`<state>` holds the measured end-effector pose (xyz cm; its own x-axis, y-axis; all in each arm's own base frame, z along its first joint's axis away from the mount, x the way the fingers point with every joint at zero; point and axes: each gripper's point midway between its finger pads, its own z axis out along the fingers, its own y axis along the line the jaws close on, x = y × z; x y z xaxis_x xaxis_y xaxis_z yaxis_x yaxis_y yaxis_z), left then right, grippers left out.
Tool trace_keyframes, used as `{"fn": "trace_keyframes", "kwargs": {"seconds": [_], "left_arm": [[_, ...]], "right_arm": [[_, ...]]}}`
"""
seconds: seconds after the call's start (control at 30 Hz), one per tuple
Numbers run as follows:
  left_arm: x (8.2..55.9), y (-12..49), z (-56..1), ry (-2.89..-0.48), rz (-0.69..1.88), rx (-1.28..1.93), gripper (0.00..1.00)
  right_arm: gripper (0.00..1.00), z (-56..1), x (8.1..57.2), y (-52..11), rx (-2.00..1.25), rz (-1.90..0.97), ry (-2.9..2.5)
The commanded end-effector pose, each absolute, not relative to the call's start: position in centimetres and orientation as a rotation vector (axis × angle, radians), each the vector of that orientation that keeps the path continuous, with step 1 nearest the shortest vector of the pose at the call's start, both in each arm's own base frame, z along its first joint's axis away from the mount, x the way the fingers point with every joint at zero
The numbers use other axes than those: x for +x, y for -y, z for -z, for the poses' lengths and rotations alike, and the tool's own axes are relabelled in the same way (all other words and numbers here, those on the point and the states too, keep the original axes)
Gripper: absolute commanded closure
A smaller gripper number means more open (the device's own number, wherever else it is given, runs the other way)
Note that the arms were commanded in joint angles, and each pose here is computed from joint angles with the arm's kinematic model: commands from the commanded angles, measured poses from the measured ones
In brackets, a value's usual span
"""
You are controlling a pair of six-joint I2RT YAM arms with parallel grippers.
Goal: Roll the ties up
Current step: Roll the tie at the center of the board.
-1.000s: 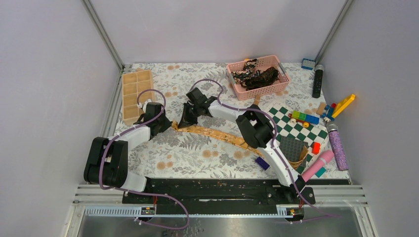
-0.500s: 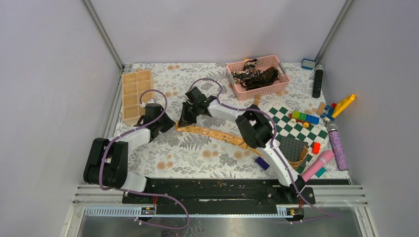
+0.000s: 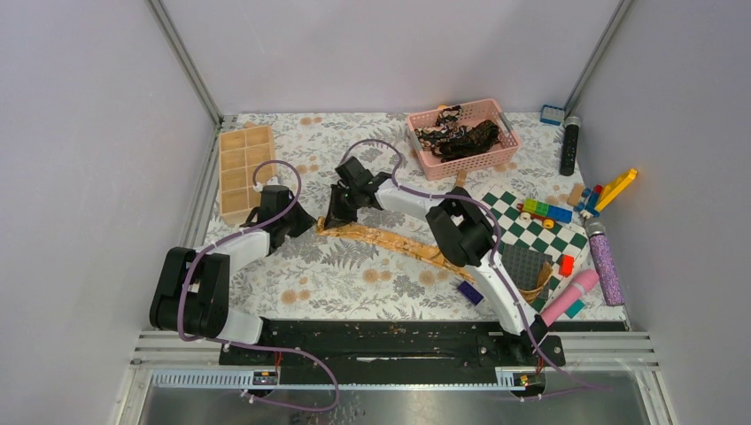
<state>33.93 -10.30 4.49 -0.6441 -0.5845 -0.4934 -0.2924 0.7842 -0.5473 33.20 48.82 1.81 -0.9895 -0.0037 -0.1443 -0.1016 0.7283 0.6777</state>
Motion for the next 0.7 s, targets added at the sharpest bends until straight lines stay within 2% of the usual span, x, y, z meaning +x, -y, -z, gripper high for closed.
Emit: {"fn": "trace_keyframes", "kwargs": {"seconds": [0.0,0.3,0.53,0.67], "left_arm": [[35.0,10.9,-6.6,-2.216,0.61,-0.583,1.0],[35.1,10.8,-7.0,-2.207,0.602,-0.582,1.0],[35.3,10.9,-7.4,-2.198,0.611,-0.575,1.0],[35.3,11.1,-7.4,-2.198,0.618,-0.571,1.0]], "right_arm": [[0.92,-6.9,34.2,-48.2,-0.139,-1.085,-2.664],[0.89,-7.9,34.4,-47.2,-0.122,-1.09,-2.65],[0.94,-6.6,34.0,-43.5,-0.086,-0.887,-2.68],[0.95,-5.2,33.8,-43.0,-0.082,-0.865,-2.71]]}}
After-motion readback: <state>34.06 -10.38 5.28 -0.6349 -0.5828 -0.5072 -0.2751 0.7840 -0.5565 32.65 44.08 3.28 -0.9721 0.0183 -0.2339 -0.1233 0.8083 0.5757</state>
